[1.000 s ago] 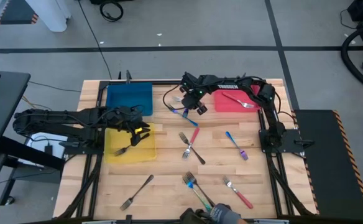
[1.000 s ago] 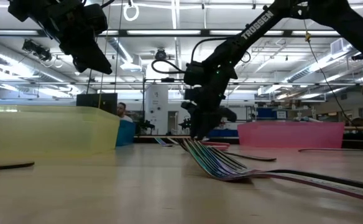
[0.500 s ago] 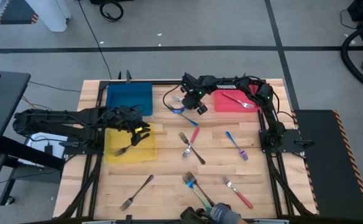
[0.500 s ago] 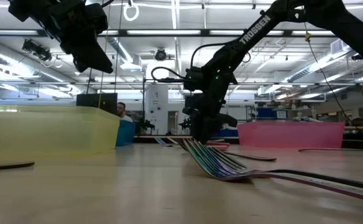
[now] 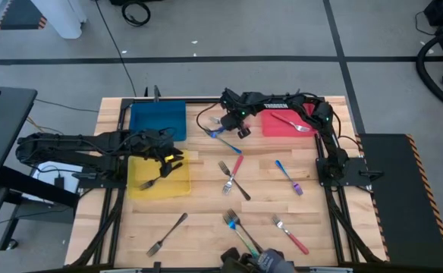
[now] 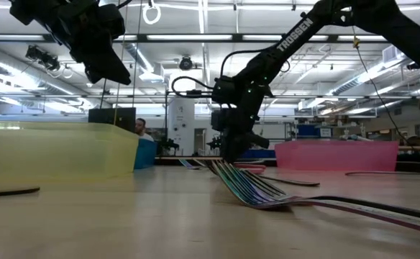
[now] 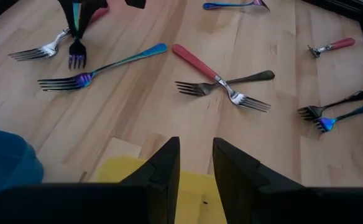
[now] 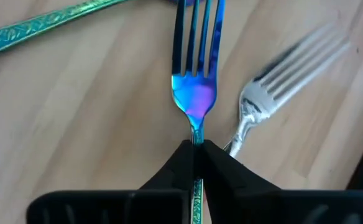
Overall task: Sort silverware by color (type)
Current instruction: Put the blue fork into the blue bin
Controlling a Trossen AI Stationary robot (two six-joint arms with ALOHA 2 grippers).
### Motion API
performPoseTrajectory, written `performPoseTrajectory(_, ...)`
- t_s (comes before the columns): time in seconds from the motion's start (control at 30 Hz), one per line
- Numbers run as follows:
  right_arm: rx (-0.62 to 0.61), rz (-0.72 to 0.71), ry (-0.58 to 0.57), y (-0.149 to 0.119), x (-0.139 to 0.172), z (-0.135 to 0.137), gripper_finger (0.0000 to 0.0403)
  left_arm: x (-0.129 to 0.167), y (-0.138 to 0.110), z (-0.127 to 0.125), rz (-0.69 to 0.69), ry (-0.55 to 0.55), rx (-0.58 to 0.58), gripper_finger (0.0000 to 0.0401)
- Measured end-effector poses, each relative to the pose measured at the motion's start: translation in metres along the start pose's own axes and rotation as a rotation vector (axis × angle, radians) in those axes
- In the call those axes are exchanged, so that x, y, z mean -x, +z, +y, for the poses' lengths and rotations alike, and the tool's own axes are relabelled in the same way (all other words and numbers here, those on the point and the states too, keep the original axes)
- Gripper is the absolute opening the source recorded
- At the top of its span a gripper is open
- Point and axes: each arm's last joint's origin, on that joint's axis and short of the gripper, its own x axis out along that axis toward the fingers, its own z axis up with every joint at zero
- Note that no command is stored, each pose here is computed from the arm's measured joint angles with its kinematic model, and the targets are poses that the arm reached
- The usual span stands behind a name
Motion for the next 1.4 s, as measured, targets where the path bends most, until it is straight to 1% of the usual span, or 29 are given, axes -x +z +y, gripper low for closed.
performPoseTrajectory(0.07,-0.044,0.002,-0.013,0.004,0.003,-0.003,0.0016,0.000,0.000,0.001,-0.008,0.029,0.000,0.0096)
performPoseTrajectory(0.17,-0.122,0.003,-0.016,0.014,0.016,-0.011,0.0016,0.000,0.001,0.003,-0.014,0.053,0.006,0.0096)
performPoseTrajectory(0.27,-0.202,-0.004,-0.022,0.028,0.036,-0.021,0.0016,0.000,0.001,0.005,-0.017,0.063,0.013,0.0096)
performPoseTrajectory(0.4,-0.285,-0.072,-0.047,0.046,0.068,-0.039,0.0017,0.000,0.003,0.009,-0.022,0.085,-0.012,0.0096)
performPoseTrajectory(0.53,-0.342,-0.229,-0.086,0.061,0.102,-0.059,0.0017,0.000,0.005,0.013,-0.042,0.097,-0.004,0.0096)
performPoseTrajectory(0.67,-0.378,-0.492,-0.084,0.073,0.130,-0.077,0.0018,0.000,0.011,0.013,-0.104,0.091,-0.028,0.0096)
performPoseTrajectory(0.77,-0.411,-0.661,-0.076,0.080,0.139,-0.086,0.0018,0.001,0.016,0.012,-0.152,0.084,-0.074,0.0096)
performPoseTrajectory(0.9,-0.423,-0.795,-0.084,0.089,0.143,-0.093,0.0019,0.001,0.019,0.011,-0.182,0.087,-0.091,0.0096)
performPoseTrajectory(0.97,-0.433,-0.831,-0.078,0.093,0.144,-0.094,0.0019,0.002,0.020,0.012,-0.192,0.125,-0.116,0.0096)
performPoseTrajectory(1.0,-0.434,-0.847,-0.079,0.096,0.144,-0.094,0.0019,0.002,0.021,0.013,-0.204,0.165,-0.127,0.0096)
performPoseTrajectory(1.1,-0.400,-0.893,-0.072,0.104,0.146,-0.092,0.0019,0.004,0.024,0.017,-0.246,0.332,-0.172,0.0096)
performPoseTrajectory(1.17,-0.366,-0.931,-0.049,0.108,0.148,-0.090,0.0020,0.005,0.026,0.020,-0.259,0.416,-0.213,0.0096)
performPoseTrajectory(1.27,-0.328,-0.970,0.006,0.111,0.149,-0.088,0.0020,0.006,0.030,0.024,-0.283,0.456,-0.239,0.0096)
performPoseTrajectory(1.33,-0.335,-0.967,0.054,0.110,0.149,-0.086,0.0020,0.007,0.031,0.027,-0.282,0.472,-0.251,0.0096)
performPoseTrajectory(1.4,-0.340,-0.957,0.079,0.107,0.150,-0.085,0.0020,0.007,0.030,0.030,-0.267,0.488,-0.257,0.0097)
